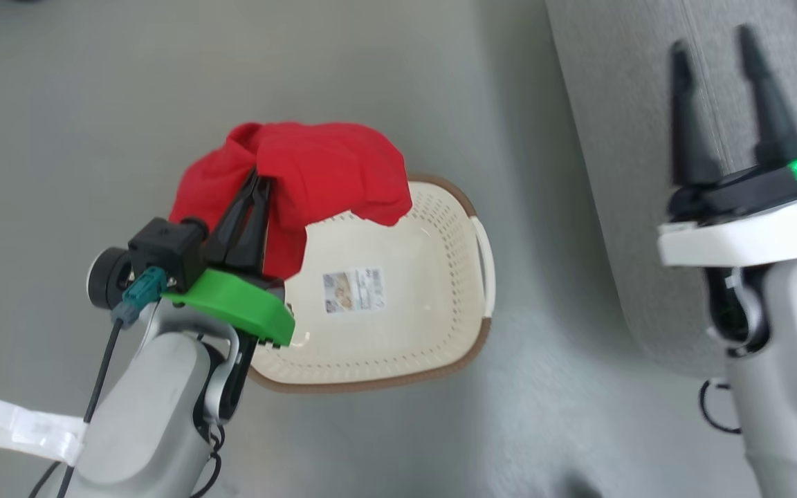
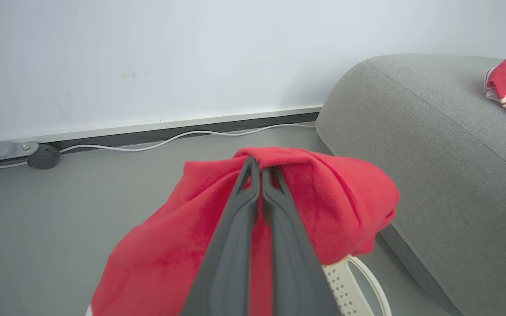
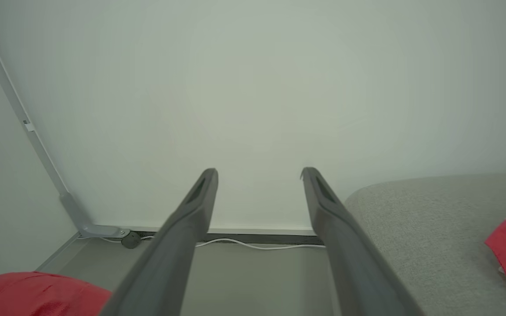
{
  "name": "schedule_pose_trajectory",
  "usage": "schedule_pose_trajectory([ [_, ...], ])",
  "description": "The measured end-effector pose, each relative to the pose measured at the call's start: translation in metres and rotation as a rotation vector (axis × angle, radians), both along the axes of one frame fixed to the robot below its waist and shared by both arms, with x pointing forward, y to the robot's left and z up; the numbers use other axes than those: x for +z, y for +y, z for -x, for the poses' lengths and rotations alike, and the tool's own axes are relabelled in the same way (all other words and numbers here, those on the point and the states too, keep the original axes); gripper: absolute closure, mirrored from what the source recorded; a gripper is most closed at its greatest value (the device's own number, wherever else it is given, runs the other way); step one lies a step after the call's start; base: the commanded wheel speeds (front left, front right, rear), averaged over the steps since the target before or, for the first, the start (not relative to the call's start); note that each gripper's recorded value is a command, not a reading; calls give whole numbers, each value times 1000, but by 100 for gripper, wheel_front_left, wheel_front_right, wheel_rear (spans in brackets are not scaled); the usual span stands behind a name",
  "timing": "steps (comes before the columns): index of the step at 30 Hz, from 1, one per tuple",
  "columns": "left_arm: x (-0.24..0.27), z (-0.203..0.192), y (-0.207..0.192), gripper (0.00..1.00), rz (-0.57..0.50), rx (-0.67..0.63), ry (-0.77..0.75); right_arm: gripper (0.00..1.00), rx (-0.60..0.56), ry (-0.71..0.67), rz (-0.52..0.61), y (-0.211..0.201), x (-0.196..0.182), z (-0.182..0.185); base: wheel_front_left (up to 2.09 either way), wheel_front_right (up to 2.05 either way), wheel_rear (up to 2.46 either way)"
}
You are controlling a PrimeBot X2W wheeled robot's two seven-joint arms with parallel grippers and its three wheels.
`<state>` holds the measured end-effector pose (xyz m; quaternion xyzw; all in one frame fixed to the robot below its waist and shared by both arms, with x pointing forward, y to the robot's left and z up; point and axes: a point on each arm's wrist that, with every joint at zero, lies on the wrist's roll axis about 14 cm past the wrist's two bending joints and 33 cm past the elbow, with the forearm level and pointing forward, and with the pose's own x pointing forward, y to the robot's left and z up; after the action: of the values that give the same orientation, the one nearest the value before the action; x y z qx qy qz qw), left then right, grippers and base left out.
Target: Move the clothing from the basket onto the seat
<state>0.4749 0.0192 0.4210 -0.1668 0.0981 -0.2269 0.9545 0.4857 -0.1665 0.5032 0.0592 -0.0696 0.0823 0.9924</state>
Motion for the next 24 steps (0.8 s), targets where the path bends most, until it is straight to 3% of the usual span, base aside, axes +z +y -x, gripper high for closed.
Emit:
schedule_pose_trajectory([
  [8,39,20,37,100,-54,70,-86,0,214,-23,-30,76,20,28,0,0,0],
  [16,73,49,36,100,-60,53,-160,0,475,-40,-51,155,41,83,0,0,0],
  [24,95,76,27,100,-66,2,-201,0,595,-35,-29,183,46,124,0,0,0],
])
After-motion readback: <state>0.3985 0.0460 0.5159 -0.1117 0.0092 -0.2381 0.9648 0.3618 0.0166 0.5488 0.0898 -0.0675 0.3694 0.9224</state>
